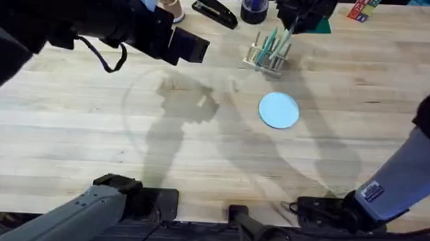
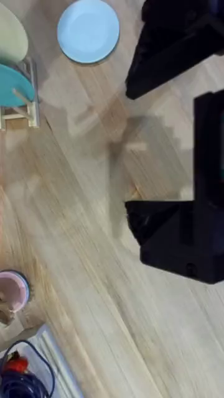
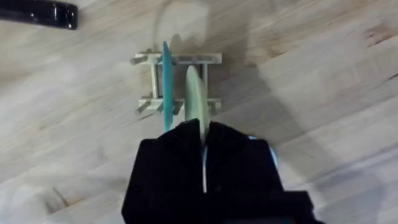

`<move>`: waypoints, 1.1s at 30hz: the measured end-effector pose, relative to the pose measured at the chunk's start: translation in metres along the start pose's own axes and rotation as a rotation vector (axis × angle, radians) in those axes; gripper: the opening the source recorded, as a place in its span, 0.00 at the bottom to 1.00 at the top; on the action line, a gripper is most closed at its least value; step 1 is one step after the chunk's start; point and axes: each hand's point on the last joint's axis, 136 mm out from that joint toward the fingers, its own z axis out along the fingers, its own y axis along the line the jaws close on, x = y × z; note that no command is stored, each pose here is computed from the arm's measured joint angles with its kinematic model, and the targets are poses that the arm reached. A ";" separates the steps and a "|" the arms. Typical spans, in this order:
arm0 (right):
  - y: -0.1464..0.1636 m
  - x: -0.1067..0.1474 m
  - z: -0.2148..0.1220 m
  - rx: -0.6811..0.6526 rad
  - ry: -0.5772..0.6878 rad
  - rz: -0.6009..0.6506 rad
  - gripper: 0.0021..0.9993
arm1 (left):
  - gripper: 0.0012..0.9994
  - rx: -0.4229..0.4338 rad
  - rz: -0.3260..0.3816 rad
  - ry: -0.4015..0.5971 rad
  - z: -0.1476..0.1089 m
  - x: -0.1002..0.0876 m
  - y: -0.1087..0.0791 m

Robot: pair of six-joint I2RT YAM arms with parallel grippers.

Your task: Pick up the plates from the table one by one and place each into a slot on the dish rack.

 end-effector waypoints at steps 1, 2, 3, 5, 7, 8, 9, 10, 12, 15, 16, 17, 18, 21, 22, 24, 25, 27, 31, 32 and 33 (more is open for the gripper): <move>0.000 -0.001 0.003 0.001 0.000 0.003 0.03 | 0.99 0.000 0.000 0.000 0.000 0.000 0.000; 0.001 -0.002 0.005 0.002 0.000 0.005 0.03 | 0.99 0.000 0.000 0.000 0.000 0.000 0.000; 0.002 -0.003 0.009 0.005 0.001 0.007 0.03 | 1.00 0.000 0.000 0.000 0.000 0.000 0.000; 0.004 -0.005 0.018 0.009 0.005 0.008 0.03 | 1.00 0.000 0.000 0.000 0.000 0.000 0.000; 0.007 -0.004 0.025 0.014 0.009 0.003 0.03 | 1.00 0.000 0.000 0.000 0.000 0.000 0.000; 0.008 -0.004 0.027 0.015 0.011 0.002 0.03 | 0.99 0.000 0.000 0.000 0.000 0.000 0.000; 0.009 -0.004 0.029 0.016 0.012 0.002 0.03 | 0.99 0.000 0.000 0.000 0.000 0.000 0.000; 0.009 -0.004 0.030 0.017 0.013 0.001 0.03 | 0.99 0.000 0.000 0.000 0.000 0.000 0.000; 0.010 -0.004 0.032 0.018 0.014 -0.002 0.03 | 1.00 0.000 0.000 0.000 0.000 0.000 0.000; 0.010 -0.004 0.033 0.020 0.015 -0.003 0.03 | 1.00 0.000 0.000 0.000 0.000 0.000 0.000; 0.010 -0.003 0.034 0.022 0.017 -0.004 0.03 | 1.00 0.000 0.000 0.000 0.000 0.000 0.000; 0.010 -0.003 0.036 0.025 0.020 -0.005 0.03 | 0.99 0.000 0.000 0.000 0.000 0.000 0.000; 0.010 -0.002 0.038 0.029 0.024 -0.006 0.03 | 0.99 0.000 0.000 0.000 0.000 0.000 0.000; 0.011 0.001 0.047 0.042 0.038 -0.012 0.03 | 0.99 0.000 0.000 0.000 0.000 0.000 0.000; 0.011 0.001 0.049 0.046 0.042 -0.013 0.03 | 1.00 0.000 0.000 0.000 0.000 0.000 0.000; 0.012 0.002 0.051 0.049 0.047 -0.015 0.03 | 1.00 0.000 0.000 0.000 0.000 0.000 0.000; 0.012 0.003 0.051 0.049 0.047 -0.015 0.03 | 1.00 0.000 0.000 0.000 0.000 0.000 0.000; 0.012 0.002 0.051 0.049 0.047 -0.015 0.03 | 0.99 0.000 0.000 0.000 0.000 0.000 0.000; 0.012 0.002 0.051 0.048 0.046 -0.015 0.03 | 0.99 0.000 0.000 0.000 0.000 0.000 0.000; 0.012 0.002 0.051 0.048 0.046 -0.015 0.03 | 0.99 0.000 0.000 0.000 0.000 0.000 0.000; 0.012 0.002 0.051 0.048 0.046 -0.015 0.03 | 0.99 0.000 0.000 0.000 0.000 0.000 0.000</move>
